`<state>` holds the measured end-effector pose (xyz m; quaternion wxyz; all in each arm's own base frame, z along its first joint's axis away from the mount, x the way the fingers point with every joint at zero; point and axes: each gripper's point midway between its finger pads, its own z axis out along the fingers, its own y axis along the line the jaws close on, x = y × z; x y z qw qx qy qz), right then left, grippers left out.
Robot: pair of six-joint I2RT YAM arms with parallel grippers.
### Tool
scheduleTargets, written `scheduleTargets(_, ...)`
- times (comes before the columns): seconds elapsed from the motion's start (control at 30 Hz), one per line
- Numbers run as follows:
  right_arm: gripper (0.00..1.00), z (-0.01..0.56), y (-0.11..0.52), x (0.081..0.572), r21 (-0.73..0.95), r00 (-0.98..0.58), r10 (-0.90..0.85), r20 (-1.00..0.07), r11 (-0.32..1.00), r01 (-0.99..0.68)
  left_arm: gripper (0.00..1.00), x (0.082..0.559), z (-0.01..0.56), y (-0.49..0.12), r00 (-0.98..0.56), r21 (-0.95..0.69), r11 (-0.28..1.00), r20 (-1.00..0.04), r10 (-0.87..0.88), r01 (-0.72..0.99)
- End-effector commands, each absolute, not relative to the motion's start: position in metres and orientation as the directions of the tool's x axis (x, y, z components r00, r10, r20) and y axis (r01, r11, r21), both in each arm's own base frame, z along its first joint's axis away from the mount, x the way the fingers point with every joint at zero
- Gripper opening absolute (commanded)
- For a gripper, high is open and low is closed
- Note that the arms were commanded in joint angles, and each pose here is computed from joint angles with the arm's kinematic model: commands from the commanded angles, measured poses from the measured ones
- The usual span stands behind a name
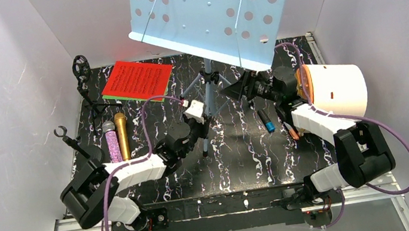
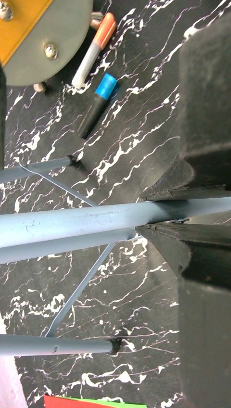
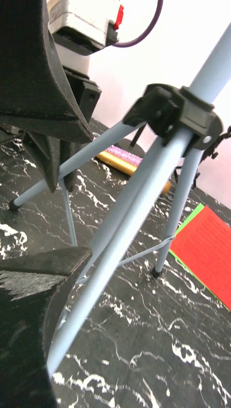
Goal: Pack up the instrument practice props
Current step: Adjust the music stand at the center of the board, then unscrew the knob on the music stand.
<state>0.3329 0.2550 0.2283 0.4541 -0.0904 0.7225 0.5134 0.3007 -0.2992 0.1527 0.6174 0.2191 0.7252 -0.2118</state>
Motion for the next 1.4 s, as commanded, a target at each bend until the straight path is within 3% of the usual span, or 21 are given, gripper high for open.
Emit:
scheduleTargets(0.0, 0.84, 0.273, 0.272, 0.326, 0.637, -0.533, 0.353, -0.769, 0.351, -0.686, 0.0, 0.278, 0.146, -0.291, -0.2, -0.069, 0.816, -0.978, 0.058, 0.573)
scheduleTargets(0.17, 0.77, 0.287, 0.275, 0.319, 0.63, -0.528, 0.353, -0.772, 0.322, -0.706, 0.01, 0.266, 0.155, -0.284, -0.226, -0.117, 0.808, -0.974, 0.021, 0.578)
scheduleTargets(0.37, 0.7, 0.304, 0.278, 0.31, 0.61, -0.518, 0.34, -0.785, 0.283, -0.74, 0.24, 0.263, 0.187, -0.286, -0.214, -0.137, 0.792, -0.977, -0.009, 0.595)
scheduleTargets(0.7, 0.65, 0.325, 0.282, 0.304, 0.573, -0.487, 0.33, -0.808, 0.251, -0.78, 0.5, 0.27, 0.274, -0.28, -0.081, -0.177, 0.745, -0.983, -0.164, 0.643)
scheduleTargets(0.87, 0.61, 0.325, 0.289, 0.306, 0.583, -0.502, 0.324, -0.802, 0.238, -0.777, 0.53, 0.299, 0.312, -0.273, -0.099, -0.295, 0.668, -0.944, -0.316, 0.683)
scheduleTargets(1.37, 0.45, 0.32, 0.304, 0.307, 0.584, -0.515, 0.296, -0.805, 0.234, -0.778, 0.57, 0.353, 0.361, -0.294, -0.018, -0.274, 0.573, -0.911, -0.412, 0.773)
